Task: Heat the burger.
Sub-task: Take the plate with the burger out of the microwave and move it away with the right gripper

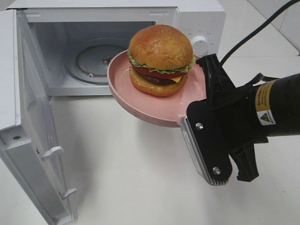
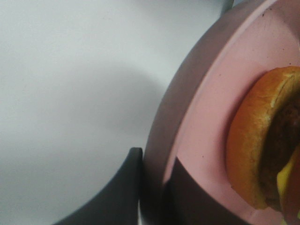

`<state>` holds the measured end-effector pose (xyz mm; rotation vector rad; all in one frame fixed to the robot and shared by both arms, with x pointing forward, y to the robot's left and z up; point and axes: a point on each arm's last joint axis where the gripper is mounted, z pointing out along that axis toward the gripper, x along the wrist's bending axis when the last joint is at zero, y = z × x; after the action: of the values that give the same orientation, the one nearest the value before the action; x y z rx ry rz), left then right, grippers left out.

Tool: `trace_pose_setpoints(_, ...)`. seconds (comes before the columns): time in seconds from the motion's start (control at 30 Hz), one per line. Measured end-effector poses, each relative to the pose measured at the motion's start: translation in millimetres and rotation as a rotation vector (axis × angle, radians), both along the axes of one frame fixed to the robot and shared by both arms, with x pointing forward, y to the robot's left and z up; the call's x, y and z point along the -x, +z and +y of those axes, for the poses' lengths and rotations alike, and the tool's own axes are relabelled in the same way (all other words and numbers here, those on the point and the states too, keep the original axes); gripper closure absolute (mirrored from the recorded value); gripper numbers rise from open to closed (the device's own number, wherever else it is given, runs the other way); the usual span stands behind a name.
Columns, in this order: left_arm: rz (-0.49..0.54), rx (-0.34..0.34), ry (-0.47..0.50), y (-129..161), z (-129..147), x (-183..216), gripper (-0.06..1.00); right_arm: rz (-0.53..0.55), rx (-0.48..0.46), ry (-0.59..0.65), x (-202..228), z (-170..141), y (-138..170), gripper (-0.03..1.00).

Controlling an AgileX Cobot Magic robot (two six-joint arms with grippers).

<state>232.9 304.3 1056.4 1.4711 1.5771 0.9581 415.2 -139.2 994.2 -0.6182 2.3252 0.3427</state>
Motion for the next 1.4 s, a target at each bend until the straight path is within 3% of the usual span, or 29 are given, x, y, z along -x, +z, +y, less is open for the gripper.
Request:
trace_pose_setpoints(0.83, 0.0, 0.0, 0.0, 0, 0, 0, -0.04, -0.02, 0.03, -0.082, 50, -59, 10, 0.91)
trace_pose_setpoints(1.4, 0.0, 0.0, 0.0, 0, 0, 0, -0.04, 0.06, 0.005, -0.344, 66, -89, 12, 0.91)
